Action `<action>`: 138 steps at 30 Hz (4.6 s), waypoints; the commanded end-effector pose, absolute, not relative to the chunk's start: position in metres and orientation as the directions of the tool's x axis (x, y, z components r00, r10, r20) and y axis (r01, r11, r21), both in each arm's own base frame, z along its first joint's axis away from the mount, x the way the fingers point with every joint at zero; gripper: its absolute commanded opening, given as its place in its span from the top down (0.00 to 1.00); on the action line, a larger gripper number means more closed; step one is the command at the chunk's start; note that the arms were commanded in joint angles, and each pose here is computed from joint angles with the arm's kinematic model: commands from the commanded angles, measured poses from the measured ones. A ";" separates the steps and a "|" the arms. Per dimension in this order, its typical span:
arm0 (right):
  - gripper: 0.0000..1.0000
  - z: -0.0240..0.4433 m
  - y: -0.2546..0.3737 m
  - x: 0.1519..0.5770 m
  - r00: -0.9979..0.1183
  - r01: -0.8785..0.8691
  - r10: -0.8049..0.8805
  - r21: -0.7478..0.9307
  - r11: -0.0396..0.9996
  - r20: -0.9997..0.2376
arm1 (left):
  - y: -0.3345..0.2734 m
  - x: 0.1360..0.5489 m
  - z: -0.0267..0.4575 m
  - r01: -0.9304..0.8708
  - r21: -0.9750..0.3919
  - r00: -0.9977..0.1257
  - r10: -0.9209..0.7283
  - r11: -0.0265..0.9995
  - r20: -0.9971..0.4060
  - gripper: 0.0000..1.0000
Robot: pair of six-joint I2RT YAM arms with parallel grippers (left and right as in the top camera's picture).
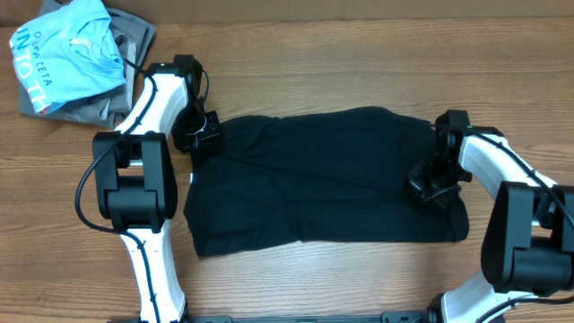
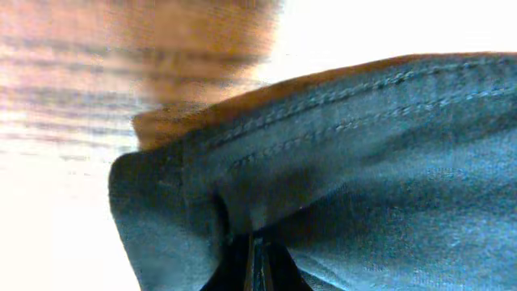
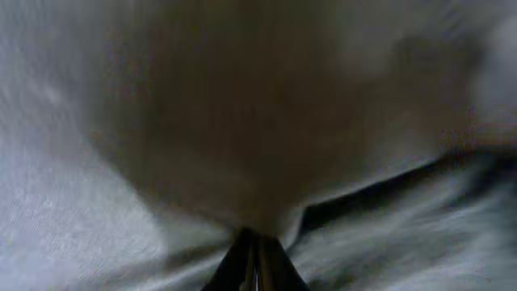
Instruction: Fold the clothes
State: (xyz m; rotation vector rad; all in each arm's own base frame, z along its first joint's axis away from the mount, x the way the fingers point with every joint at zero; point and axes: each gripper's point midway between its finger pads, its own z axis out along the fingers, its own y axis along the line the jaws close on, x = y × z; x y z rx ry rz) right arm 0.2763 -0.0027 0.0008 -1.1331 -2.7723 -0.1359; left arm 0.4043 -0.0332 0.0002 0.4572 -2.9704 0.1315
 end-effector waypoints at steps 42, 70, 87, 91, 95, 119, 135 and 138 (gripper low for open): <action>0.20 0.074 -0.024 0.382 -0.761 0.596 0.625 0.193 0.779 -0.174 | -0.140 0.494 0.019 0.454 0.018 -0.855 0.441 0.891 -0.273 0.44; 0.96 -0.031 -0.015 0.346 -0.768 0.633 0.640 0.129 0.763 -0.012 | -0.141 0.516 0.036 0.418 0.045 -0.844 0.406 0.907 -0.350 0.84; 0.96 -0.036 -0.020 0.341 -0.755 0.652 0.655 0.089 0.753 -0.012 | -0.092 0.561 0.110 0.245 0.110 -0.832 0.267 0.963 -0.486 0.96; 0.96 -0.036 -0.022 0.341 -0.755 0.652 0.656 0.083 0.753 -0.016 | -0.079 0.572 0.137 0.209 0.116 -0.815 0.238 0.971 -0.529 0.95; 0.96 -0.036 -0.022 0.340 -0.755 0.652 0.656 0.083 0.753 -0.016 | -0.056 0.572 0.139 0.159 0.160 -0.829 0.219 0.974 -0.514 0.80; 0.96 -0.036 -0.016 0.341 -0.756 0.651 0.654 0.111 0.751 0.005 | -0.106 0.594 0.079 0.395 -0.059 -0.776 0.299 0.917 -0.556 0.10; 0.96 -0.035 -0.015 0.336 -0.756 0.653 0.654 0.097 0.751 0.021 | -0.090 0.598 0.031 0.358 -0.027 -0.813 0.298 0.933 -0.500 0.96; 0.96 -0.031 -0.018 0.339 -0.754 0.655 0.657 0.090 0.750 0.012 | -0.074 0.600 0.034 0.307 0.040 -0.826 0.287 0.951 -0.485 0.96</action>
